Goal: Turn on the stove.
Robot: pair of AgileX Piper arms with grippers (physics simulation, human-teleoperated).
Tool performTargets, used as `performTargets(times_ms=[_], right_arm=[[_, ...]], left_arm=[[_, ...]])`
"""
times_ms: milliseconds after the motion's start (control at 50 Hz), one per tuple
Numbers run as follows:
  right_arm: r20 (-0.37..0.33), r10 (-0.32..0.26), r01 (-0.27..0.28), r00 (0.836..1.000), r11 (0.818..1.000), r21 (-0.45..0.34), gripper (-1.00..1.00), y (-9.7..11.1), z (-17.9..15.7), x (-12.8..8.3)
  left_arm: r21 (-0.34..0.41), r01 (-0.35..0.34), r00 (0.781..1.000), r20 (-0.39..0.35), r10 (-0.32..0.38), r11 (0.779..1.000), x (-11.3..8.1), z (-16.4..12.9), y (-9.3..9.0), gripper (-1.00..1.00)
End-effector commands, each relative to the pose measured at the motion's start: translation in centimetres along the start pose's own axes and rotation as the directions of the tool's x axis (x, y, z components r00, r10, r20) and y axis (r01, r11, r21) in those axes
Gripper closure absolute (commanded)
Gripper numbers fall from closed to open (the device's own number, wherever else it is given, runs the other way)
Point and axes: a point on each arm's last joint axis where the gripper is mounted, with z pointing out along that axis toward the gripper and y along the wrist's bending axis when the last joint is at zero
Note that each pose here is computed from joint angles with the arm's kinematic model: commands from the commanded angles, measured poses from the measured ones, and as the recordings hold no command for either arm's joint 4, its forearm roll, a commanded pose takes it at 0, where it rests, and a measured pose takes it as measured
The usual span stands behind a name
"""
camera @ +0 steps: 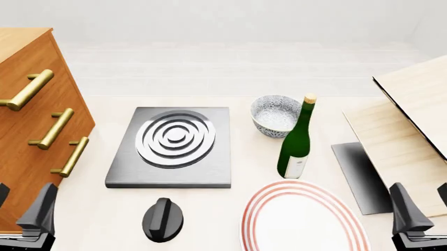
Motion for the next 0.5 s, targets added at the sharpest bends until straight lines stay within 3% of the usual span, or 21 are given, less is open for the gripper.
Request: performTargets(times_ms=[20, 120, 200, 280, 300, 360, 440, 500], right_arm=[[-0.002, 0.003, -0.003, 1.0, 1.0, 0.0, -1.0, 0.0, 0.1, -0.1], [-0.001, 0.001, -0.001, 1.0, 1.0, 0.0, -1.0, 0.0, 0.0, -0.1], [-0.001, 0.001, -0.001, 1.0, 1.0, 0.0, -1.0, 0.0, 0.0, -0.1], [-0.001, 0.001, -0.001, 1.0, 1.0, 0.0, -1.0, 0.0, 0.1, -0.1], [-0.001, 0.002, -0.002, 1.0, 1.0, 0.0, -1.0, 0.0, 0.1, -0.1], [-0.001, 0.002, -0.002, 1.0, 1.0, 0.0, -1.0, 0.0, 0.1, -0.1], [-0.001, 0.002, -0.002, 1.0, 1.0, 0.0, -1.0, 0.0, 0.1, -0.1], [-0.001, 0.002, -0.002, 1.0, 1.0, 0.0, -1.0, 0.0, 0.0, -0.1]], left_arm=[[0.008, 0.0, 1.0, -0.006, 0.0, 1.0, 0.0, 0.0, 0.0, -1.0], [0.008, 0.003, 1.0, -0.001, -0.003, 1.0, 0.0, 0.0, 0.0, -1.0], [-0.007, -0.049, 0.999, -0.021, 0.049, 0.999, -0.1, 0.2, 0.0, -1.0], [-0.001, -0.007, 0.998, -0.065, 0.007, 1.0, -0.3, 1.1, 0.0, -1.0], [-0.008, -0.057, 0.995, -0.087, 0.056, 0.998, -0.2, 1.4, 0.1, -1.0], [-0.007, -0.026, 0.995, -0.097, 0.025, 1.0, -0.7, 1.6, 0.1, -1.0], [0.015, -0.044, 0.992, -0.121, 0.046, 0.999, -2.9, 2.8, -0.1, -1.0], [0.05, -0.072, 0.987, -0.142, 0.079, 0.996, -3.1, 3.5, -0.4, -1.0]])
